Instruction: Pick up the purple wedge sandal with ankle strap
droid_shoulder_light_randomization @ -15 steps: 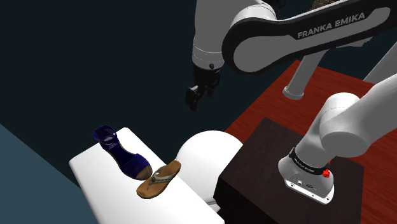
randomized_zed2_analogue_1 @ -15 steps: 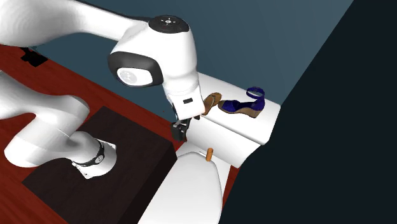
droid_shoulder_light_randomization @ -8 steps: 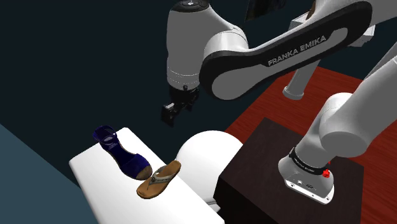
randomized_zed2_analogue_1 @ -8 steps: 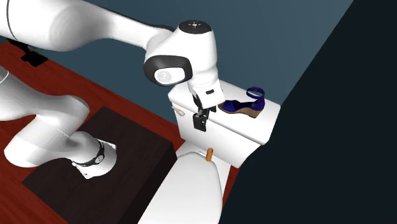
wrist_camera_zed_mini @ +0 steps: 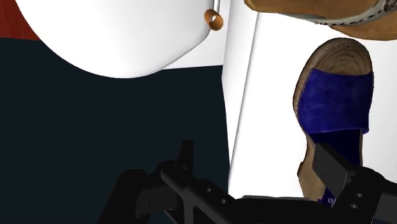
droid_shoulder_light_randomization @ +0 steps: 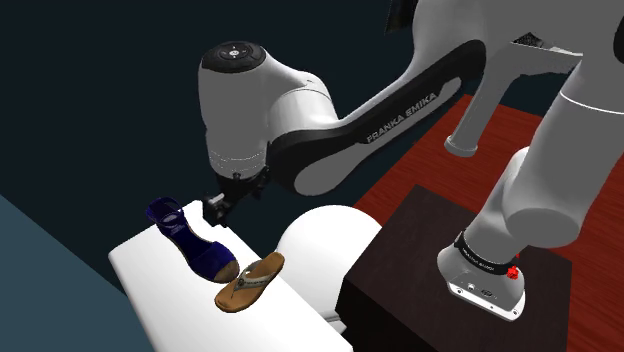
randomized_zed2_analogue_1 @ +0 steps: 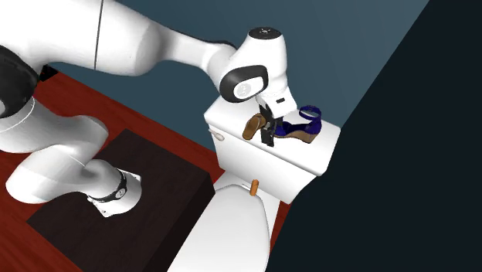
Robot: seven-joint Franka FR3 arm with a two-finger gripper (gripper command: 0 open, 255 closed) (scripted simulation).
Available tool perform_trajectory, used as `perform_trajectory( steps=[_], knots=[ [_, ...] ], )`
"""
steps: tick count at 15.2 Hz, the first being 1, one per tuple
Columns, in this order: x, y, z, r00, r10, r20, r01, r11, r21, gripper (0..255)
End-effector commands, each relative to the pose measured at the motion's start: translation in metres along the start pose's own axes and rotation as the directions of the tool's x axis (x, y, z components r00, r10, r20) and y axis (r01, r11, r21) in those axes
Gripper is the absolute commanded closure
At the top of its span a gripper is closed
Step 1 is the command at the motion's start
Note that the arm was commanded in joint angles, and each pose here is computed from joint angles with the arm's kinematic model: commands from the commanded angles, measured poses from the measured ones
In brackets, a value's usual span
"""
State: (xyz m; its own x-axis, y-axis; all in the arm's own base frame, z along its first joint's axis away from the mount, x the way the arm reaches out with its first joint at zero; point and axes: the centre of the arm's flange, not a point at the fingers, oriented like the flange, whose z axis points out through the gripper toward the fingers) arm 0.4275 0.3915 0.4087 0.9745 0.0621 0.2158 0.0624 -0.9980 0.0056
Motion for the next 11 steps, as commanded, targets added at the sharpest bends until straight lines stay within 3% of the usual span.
perform_trajectory(
  steps=[1, 8, 11],
  knots=[
    [0.005, -0.022, 0.008, 1.000, -0.002, -0.016, 0.002, 1.000, 0.005, 0],
    [0.027, -0.098, 0.041, 0.998, -0.009, -0.065, 0.011, 1.000, 0.023, 0],
    [0.024, -0.098, 0.056, 0.998, -0.009, -0.065, 0.011, 1.000, 0.023, 0]
  ],
)
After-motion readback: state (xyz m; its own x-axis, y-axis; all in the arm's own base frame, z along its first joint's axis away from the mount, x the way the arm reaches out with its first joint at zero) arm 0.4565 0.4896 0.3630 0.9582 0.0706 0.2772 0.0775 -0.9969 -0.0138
